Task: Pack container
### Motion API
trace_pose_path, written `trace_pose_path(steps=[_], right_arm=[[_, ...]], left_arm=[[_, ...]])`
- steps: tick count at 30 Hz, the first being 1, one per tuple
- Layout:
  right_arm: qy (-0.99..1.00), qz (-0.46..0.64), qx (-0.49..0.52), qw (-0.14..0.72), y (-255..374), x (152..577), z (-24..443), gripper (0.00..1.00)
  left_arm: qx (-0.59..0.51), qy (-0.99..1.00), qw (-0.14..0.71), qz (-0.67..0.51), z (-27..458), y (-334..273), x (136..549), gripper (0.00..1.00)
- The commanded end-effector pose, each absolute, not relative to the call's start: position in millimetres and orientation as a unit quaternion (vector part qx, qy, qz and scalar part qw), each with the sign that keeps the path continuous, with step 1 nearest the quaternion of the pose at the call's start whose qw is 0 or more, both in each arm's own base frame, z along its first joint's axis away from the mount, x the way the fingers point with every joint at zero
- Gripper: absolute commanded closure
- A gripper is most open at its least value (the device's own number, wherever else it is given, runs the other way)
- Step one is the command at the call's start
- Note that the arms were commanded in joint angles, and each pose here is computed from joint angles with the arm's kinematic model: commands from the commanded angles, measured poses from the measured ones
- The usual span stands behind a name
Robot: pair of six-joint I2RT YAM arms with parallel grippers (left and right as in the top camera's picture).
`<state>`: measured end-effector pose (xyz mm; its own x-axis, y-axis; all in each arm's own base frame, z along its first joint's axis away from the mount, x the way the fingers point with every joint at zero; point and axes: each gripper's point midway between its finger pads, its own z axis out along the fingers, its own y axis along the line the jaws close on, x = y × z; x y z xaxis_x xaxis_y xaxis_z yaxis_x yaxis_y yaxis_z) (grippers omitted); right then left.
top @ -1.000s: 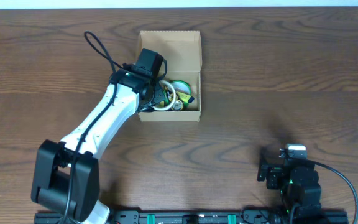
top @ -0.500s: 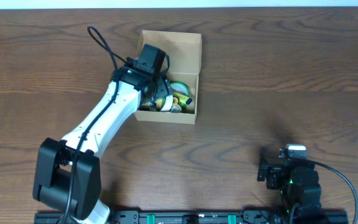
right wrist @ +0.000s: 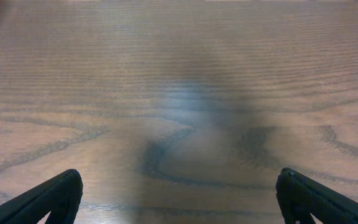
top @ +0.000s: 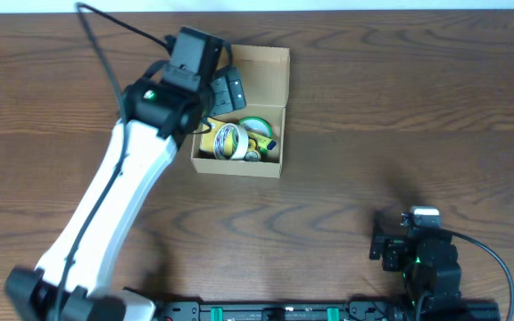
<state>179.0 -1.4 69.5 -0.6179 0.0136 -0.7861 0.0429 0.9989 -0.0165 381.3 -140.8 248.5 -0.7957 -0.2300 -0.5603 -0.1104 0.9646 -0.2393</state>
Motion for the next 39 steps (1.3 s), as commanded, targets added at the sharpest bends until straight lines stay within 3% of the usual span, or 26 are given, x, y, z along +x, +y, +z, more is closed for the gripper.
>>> trace_pose_path(steps=[1, 6, 13, 15, 18, 25, 31, 34, 39], right_arm=[[0.9, -0.023, 0.014, 0.434, -3, 178, 67, 0.01], [0.9, -0.023, 0.014, 0.434, -3, 178, 67, 0.01], [0.9, -0.032, 0.016, 0.435, -6, 178, 67, 0.01], [0.872, -0.051, 0.037, 0.486, -15, 194, 90, 0.01], [0.825, 0.02, 0.011, 0.565, 11, 212, 140, 0.01], [0.832, -0.02, -0.045, 0.553, 11, 217, 189, 0.01], [0.869, -0.029, -0.062, 0.491, 18, 266, 227, 0.01], [0.887, -0.005, -0.079, 0.456, 34, 311, 245, 0.01], [0.89, 0.03, -0.096, 0.445, 57, 382, 237, 0.01]], left_arm=[[-0.073, 0.926, 0.353, -0.115, 290, -137, 372, 0.05], [-0.074, 0.909, 0.388, -0.133, 320, -133, 361, 0.05], [-0.075, 0.912, 0.383, -0.13, 321, -128, 351, 0.04], [-0.075, 0.911, 0.383, -0.13, 321, -128, 352, 0.04], [-0.079, 0.911, 0.385, -0.125, 321, -125, 352, 0.04], [-0.106, 0.915, 0.376, -0.106, 316, -103, 354, 0.04], [-0.127, 0.911, 0.38, -0.098, 317, -86, 359, 0.04], [-0.154, 0.907, 0.382, -0.086, 315, -65, 365, 0.04], [-0.208, 0.897, 0.385, -0.065, 305, -26, 388, 0.04]])
